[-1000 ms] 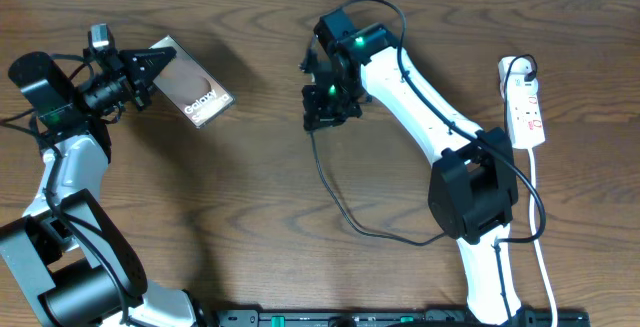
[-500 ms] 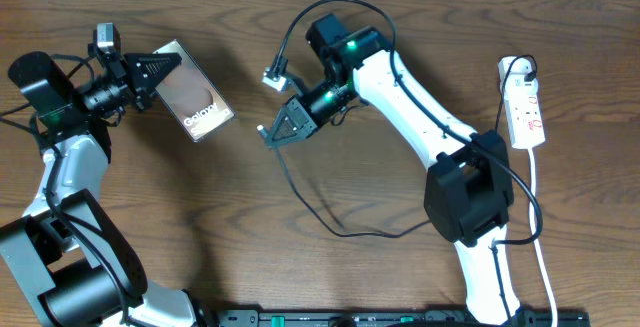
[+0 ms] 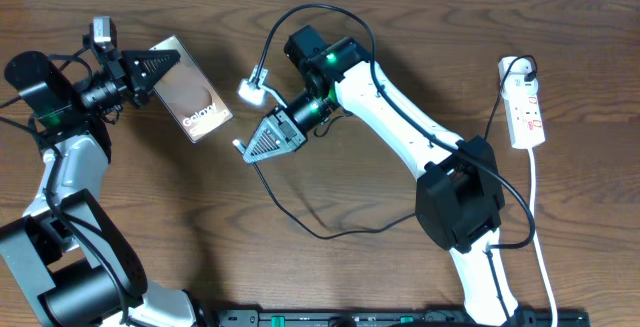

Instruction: Plug charger to phone and switch on socket

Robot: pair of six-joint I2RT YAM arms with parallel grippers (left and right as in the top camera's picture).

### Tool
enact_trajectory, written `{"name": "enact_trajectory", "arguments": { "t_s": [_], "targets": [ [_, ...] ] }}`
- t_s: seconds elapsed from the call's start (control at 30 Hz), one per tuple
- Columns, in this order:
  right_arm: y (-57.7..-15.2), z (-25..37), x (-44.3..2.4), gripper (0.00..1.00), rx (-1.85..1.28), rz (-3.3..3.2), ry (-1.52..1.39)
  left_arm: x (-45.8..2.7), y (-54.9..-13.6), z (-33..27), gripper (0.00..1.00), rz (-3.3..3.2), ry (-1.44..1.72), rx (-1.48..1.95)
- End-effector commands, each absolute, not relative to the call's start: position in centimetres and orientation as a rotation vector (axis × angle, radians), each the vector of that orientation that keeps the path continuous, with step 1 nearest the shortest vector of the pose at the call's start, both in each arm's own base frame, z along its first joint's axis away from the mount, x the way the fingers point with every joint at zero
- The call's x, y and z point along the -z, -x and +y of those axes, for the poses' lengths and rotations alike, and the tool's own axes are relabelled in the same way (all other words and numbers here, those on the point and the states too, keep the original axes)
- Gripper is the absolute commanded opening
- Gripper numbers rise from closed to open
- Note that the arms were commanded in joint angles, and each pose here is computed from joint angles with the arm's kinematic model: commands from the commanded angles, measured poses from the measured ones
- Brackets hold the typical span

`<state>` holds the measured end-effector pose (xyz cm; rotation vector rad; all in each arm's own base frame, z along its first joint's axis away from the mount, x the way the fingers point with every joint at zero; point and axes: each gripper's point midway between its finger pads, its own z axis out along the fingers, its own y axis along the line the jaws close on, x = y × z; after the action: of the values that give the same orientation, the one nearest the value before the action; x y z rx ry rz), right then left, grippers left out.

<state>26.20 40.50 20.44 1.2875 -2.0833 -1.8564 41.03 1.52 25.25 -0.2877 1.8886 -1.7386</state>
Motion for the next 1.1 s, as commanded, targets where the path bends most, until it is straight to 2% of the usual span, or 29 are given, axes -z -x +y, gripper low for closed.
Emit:
{"name": "enact_trajectory", "arguments": {
  "t_s": [0.0, 0.53, 1.07],
  "targets": [
    [-26.1, 41.0, -22.7, 0.01, 2.011, -1.965, -1.319, -25.2, -41.2, 1.5, 0.07, 1.887, 0.31, 1.743],
    [-26.5, 41.5, -24.0, 0.01, 2.145, -1.867, -1.428, -27.4, -41.9, 2.1, 0.07, 1.828, 0.32, 1.708],
    [-29.0, 41.5, -19.6, 0.01, 2.237, -1.813, -1.342, -27.4, -41.9, 2.0, 0.07, 1.823, 0.272, 1.679]
  ]
}}
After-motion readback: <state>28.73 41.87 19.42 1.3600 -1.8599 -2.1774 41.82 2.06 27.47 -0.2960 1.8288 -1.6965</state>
